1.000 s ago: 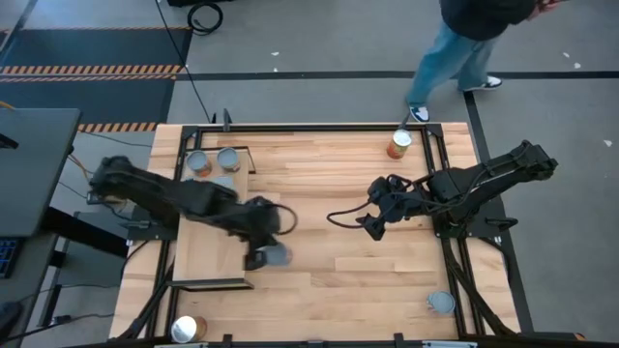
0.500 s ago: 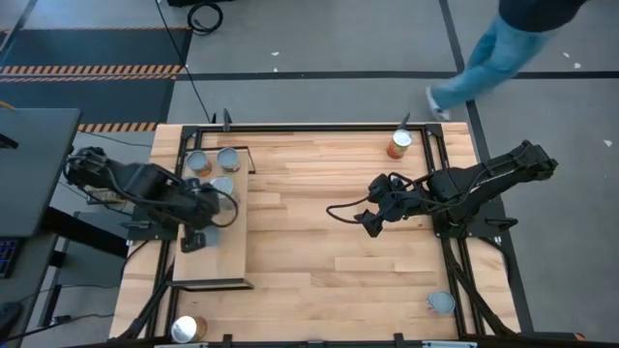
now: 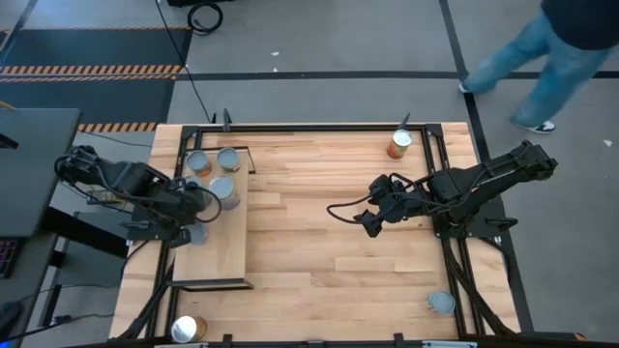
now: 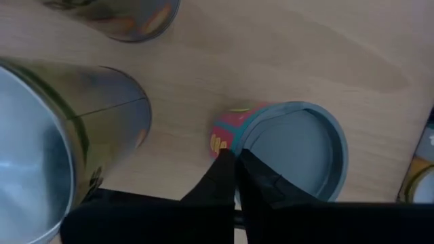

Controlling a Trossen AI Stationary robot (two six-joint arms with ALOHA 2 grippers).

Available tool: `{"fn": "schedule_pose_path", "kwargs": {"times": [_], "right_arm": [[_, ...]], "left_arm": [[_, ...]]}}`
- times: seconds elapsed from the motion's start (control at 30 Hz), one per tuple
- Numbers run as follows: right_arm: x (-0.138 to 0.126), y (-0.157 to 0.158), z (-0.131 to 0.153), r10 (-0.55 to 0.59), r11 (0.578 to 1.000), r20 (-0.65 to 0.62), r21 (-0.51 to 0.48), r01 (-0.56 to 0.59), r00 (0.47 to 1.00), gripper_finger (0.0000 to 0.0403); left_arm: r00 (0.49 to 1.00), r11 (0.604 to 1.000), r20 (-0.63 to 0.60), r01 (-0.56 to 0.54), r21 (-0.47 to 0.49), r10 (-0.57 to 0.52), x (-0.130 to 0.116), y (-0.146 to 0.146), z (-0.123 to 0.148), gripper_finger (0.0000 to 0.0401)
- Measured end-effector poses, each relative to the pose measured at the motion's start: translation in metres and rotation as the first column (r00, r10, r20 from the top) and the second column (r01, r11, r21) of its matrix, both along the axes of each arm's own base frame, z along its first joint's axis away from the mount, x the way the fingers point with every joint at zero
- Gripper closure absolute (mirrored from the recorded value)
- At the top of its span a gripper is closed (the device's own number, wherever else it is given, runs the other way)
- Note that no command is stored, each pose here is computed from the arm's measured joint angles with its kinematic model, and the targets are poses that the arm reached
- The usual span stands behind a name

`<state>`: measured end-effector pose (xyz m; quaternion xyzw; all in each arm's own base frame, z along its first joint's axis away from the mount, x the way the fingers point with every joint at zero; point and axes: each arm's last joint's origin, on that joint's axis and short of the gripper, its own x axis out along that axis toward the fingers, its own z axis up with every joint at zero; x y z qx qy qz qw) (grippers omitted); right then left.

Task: Pick and place cans onto a shelf
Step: Put the canned peas on the shelf, then put the canned carrots on the shelf

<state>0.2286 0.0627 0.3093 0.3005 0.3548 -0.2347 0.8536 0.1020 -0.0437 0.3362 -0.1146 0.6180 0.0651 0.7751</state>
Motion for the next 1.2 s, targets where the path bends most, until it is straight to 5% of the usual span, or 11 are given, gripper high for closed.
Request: {"fn": "schedule_pose_path", "kwargs": {"times": [0.77,1.0,1.1,1.2], "right_arm": [[0.000,-0.001,0.000,0.071,0.992,-0.022,-0.098,-0.073,0.997,0.0028],[0.002,-0.010,0.001,0.147,0.952,-0.079,-0.260,-0.163,0.986,0.0029],[0.003,-0.019,0.001,0.121,0.936,-0.097,-0.321,-0.146,0.988,0.0034],[0.002,-0.037,0.000,-0.034,0.942,-0.098,-0.334,-0.001,0.995,0.0041]], "left_arm": [[0.999,0.999,0.026,-0.020,-0.029,0.021,0.000,0.000,0.009,0.0295],[0.968,0.989,0.226,-0.085,-0.125,0.112,-0.006,0.004,0.056,0.0309],[0.904,0.988,0.401,-0.113,-0.108,0.147,-0.003,0.006,0.075,0.0313],[0.803,0.990,0.578,-0.125,-0.070,0.142,0.005,0.006,0.092,0.0313]]}}
